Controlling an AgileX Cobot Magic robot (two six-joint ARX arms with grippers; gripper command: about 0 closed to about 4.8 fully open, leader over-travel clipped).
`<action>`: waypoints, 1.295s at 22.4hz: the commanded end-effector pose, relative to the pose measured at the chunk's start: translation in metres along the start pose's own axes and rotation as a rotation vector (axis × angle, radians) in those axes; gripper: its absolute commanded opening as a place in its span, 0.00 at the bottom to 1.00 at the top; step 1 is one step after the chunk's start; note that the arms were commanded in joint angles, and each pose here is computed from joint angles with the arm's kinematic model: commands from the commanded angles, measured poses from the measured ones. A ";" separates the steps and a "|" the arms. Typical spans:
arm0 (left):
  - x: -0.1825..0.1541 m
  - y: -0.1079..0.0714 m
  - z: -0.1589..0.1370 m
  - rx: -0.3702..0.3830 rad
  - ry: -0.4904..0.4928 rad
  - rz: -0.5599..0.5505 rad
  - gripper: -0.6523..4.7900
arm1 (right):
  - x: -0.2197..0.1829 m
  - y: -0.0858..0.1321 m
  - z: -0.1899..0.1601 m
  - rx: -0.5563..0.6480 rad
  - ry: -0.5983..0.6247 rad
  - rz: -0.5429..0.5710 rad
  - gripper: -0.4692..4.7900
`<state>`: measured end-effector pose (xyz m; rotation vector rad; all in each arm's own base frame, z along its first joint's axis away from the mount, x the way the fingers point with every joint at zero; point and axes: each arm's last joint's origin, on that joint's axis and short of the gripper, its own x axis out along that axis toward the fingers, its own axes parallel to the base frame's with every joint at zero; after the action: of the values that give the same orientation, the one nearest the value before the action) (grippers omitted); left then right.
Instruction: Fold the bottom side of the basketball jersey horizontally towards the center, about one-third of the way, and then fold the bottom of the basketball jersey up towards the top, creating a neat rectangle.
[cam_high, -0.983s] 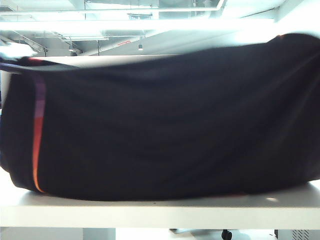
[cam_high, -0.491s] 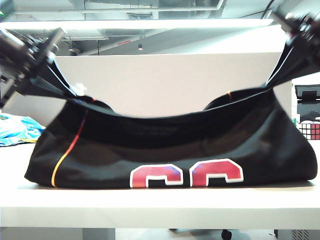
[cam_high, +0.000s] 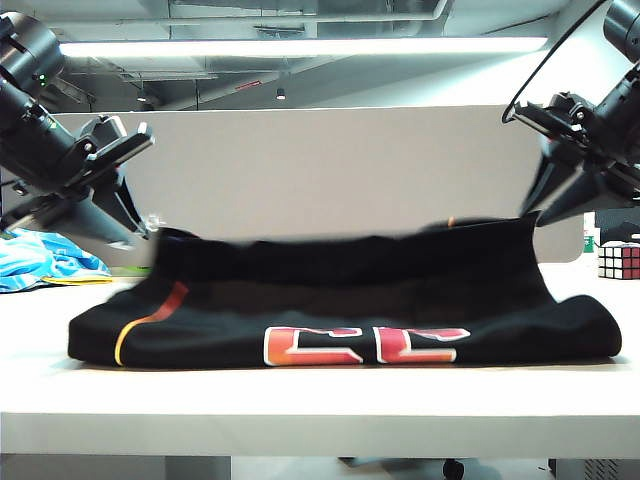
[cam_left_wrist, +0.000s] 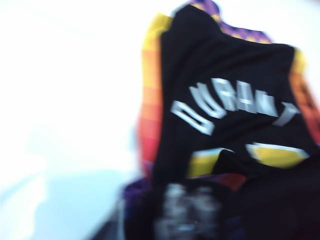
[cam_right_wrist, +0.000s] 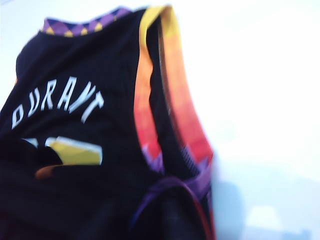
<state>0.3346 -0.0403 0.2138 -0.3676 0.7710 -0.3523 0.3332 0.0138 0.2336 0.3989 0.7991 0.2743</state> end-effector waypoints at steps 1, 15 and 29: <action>-0.005 0.003 0.008 0.082 -0.068 0.052 0.53 | -0.002 0.002 0.010 -0.043 -0.087 0.005 0.63; -0.042 0.028 -0.016 -0.071 0.247 0.001 0.54 | -0.035 -0.005 -0.018 0.040 0.215 -0.085 0.63; -0.043 0.018 -0.041 -0.075 0.468 -0.051 0.70 | -0.041 -0.013 -0.068 0.115 0.359 -0.097 0.69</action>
<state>0.2792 -0.0091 0.2043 -0.3750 1.2478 -0.4201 0.2587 0.0021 0.2164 0.4156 1.1915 0.2066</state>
